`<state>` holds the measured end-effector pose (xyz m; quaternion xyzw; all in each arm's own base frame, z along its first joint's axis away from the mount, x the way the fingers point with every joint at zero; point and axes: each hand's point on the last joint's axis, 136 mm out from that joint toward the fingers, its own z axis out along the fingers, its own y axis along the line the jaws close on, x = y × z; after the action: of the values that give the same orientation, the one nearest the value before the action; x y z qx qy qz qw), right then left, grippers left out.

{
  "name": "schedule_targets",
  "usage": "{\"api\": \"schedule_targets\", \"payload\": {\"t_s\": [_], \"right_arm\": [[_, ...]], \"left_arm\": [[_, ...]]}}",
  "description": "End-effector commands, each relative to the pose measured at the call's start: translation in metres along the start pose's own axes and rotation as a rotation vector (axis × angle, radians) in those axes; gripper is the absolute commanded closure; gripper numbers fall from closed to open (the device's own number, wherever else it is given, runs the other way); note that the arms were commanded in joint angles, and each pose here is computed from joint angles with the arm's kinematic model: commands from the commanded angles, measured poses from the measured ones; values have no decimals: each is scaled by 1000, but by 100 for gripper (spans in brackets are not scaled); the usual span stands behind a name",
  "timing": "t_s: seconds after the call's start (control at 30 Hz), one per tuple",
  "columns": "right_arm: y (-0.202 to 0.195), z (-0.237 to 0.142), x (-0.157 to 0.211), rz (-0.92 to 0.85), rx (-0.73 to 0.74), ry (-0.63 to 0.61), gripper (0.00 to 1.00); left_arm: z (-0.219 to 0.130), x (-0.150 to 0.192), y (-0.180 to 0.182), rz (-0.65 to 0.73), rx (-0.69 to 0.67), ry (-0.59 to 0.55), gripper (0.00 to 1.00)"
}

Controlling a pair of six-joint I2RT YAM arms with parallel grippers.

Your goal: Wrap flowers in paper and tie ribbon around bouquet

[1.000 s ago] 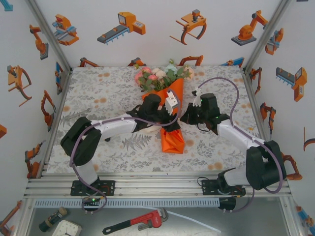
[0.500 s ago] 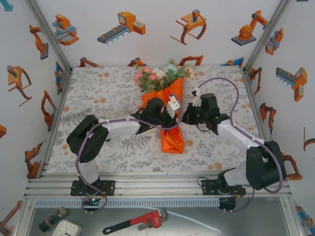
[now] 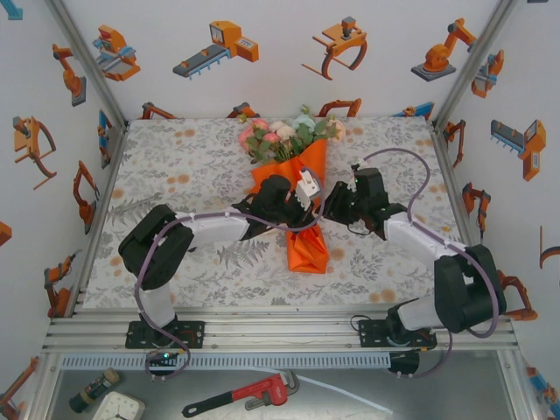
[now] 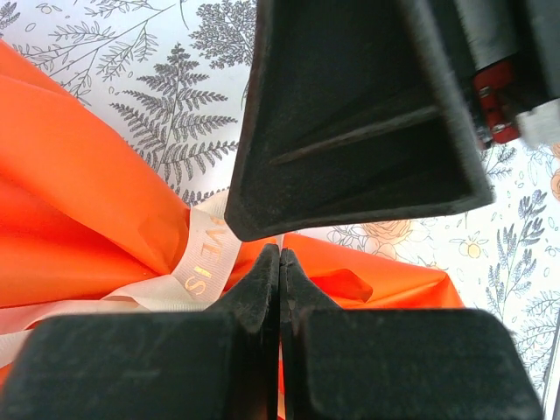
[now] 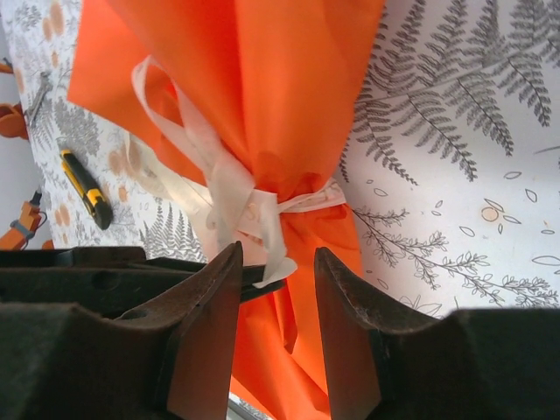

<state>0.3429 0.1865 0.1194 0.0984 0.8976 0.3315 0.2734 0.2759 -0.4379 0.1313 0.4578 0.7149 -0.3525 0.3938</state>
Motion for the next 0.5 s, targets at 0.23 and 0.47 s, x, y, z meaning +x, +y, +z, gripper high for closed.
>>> {"api": "schedule_targets", "payload": {"t_s": [0.23, 0.47], "right_arm": [[1, 23, -1, 94, -21, 24, 69], [8, 13, -11, 45, -44, -35, 100]], "left_arm": [[-5, -11, -9, 7, 21, -33, 97], [-24, -36, 4, -101, -43, -149, 57]]}}
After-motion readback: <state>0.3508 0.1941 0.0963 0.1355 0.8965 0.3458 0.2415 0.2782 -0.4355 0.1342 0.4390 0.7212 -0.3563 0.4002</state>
